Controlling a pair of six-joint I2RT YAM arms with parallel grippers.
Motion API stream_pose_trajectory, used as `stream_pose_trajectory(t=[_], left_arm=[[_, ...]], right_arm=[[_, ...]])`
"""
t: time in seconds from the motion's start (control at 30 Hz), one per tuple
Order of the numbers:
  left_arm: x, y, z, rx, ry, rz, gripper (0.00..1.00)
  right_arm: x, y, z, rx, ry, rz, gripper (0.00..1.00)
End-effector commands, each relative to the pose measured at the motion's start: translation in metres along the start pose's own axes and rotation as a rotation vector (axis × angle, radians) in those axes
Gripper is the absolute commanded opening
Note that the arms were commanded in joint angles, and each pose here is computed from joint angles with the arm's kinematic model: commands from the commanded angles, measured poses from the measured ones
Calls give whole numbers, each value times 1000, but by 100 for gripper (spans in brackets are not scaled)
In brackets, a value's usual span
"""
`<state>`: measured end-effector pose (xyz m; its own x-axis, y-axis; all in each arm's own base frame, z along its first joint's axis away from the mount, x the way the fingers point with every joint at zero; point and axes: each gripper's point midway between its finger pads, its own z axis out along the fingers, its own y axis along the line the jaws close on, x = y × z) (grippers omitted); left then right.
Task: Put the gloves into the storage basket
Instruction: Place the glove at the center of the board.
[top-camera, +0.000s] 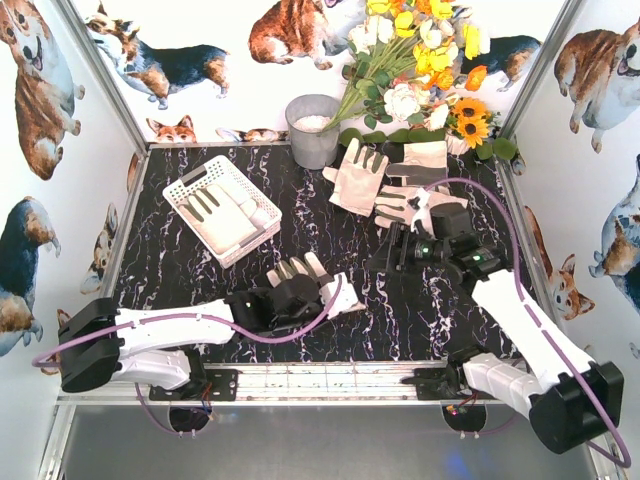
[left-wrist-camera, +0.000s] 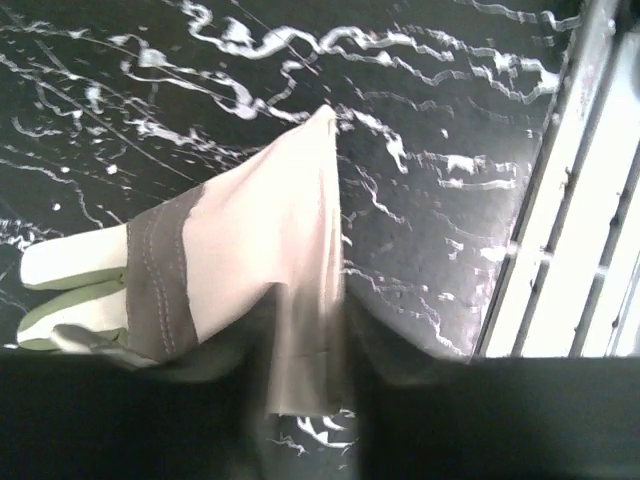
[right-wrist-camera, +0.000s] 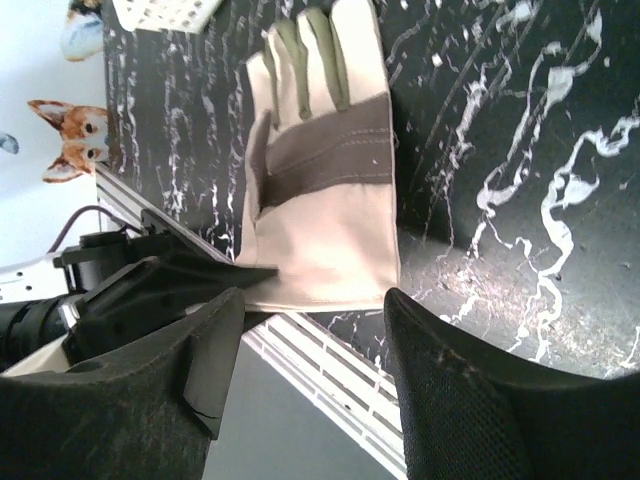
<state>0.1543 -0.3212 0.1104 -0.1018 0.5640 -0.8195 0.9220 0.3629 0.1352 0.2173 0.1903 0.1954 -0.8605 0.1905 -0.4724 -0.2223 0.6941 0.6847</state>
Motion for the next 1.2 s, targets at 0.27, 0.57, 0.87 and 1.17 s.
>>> stream_pose_trajectory(t=[0.27, 0.57, 0.87, 1.17], left_arm=[[-20, -14, -28, 4, -50, -413, 94], [19, 43, -26, -395, -38, -1023, 71], [49, 67, -25, -812, 146, -1045, 69], [75, 63, -29, -848, 173, -1074, 51]], right_arm=[[44, -22, 37, 50, 147, 15, 62], [74, -38, 74, 82, 252, 41, 54], [75, -57, 92, 158, 265, 27, 57], [82, -61, 109, 132, 307, 50, 58]])
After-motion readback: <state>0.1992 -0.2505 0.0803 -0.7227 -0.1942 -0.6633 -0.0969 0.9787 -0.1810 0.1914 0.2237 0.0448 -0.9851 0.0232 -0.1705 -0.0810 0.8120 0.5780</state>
